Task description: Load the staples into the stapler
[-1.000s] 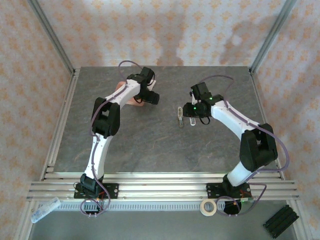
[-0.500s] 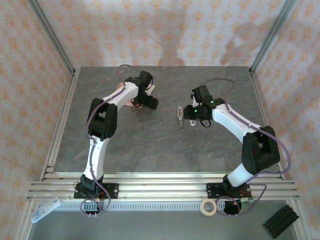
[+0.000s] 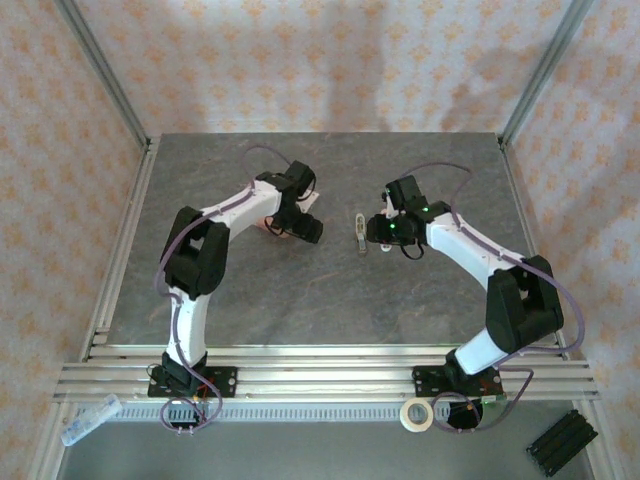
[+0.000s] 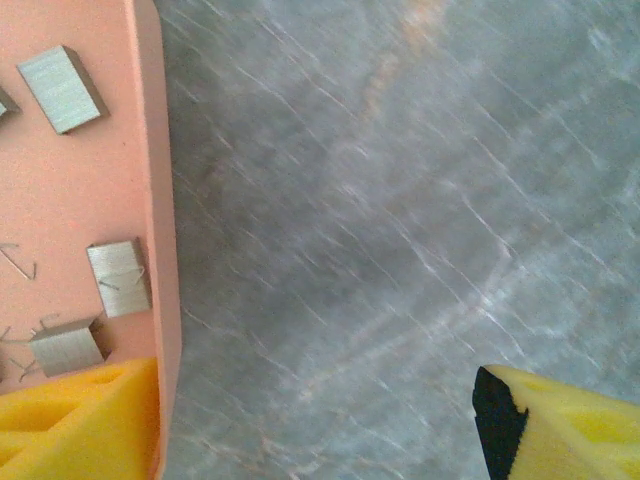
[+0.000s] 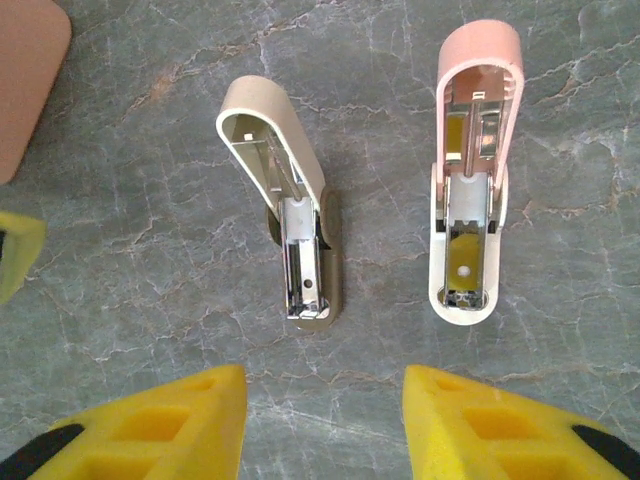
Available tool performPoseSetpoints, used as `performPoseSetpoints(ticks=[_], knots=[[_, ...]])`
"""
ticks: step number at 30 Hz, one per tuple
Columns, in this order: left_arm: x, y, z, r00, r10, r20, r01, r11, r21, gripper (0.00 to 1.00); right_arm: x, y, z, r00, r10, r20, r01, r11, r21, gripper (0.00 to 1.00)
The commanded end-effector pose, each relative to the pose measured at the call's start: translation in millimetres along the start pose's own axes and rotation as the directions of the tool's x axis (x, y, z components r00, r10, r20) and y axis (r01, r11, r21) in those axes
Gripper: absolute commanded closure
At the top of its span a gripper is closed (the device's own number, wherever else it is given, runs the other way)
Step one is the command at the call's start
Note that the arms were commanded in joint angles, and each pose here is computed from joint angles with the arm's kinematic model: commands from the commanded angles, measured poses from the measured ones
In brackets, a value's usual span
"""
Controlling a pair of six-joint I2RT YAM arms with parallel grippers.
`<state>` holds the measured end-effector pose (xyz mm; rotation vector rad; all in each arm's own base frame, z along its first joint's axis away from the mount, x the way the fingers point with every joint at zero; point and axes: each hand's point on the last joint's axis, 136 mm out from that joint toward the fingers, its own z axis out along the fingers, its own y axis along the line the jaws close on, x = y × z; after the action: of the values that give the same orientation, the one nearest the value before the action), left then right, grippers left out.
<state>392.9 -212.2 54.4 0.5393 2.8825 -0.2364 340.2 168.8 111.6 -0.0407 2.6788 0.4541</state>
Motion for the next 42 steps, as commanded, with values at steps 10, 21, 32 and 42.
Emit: performPoseSetpoints(ticks=[10,21,32,42], knots=[[29,-60,-25,0.997,0.015,0.08,-0.022,0.996,0.092,0.2,-4,14,-11,0.999,-0.004,0.038,0.006,0.999,-0.05,0.55],[51,-89,-28,0.994,0.006,0.113,-0.022,0.99,0.138,0.2,-5,32,-17,0.998,-0.044,0.046,0.048,0.995,-0.083,0.56],[49,-98,-56,0.978,0.007,0.207,-0.039,0.988,0.149,0.21,-10,50,-23,0.996,-0.074,0.055,0.08,0.991,-0.105,0.56],[48,-41,-97,0.913,-0.119,0.39,0.099,0.993,0.071,0.17,-17,76,-28,0.988,-0.146,0.053,0.151,0.982,-0.114,0.57]])
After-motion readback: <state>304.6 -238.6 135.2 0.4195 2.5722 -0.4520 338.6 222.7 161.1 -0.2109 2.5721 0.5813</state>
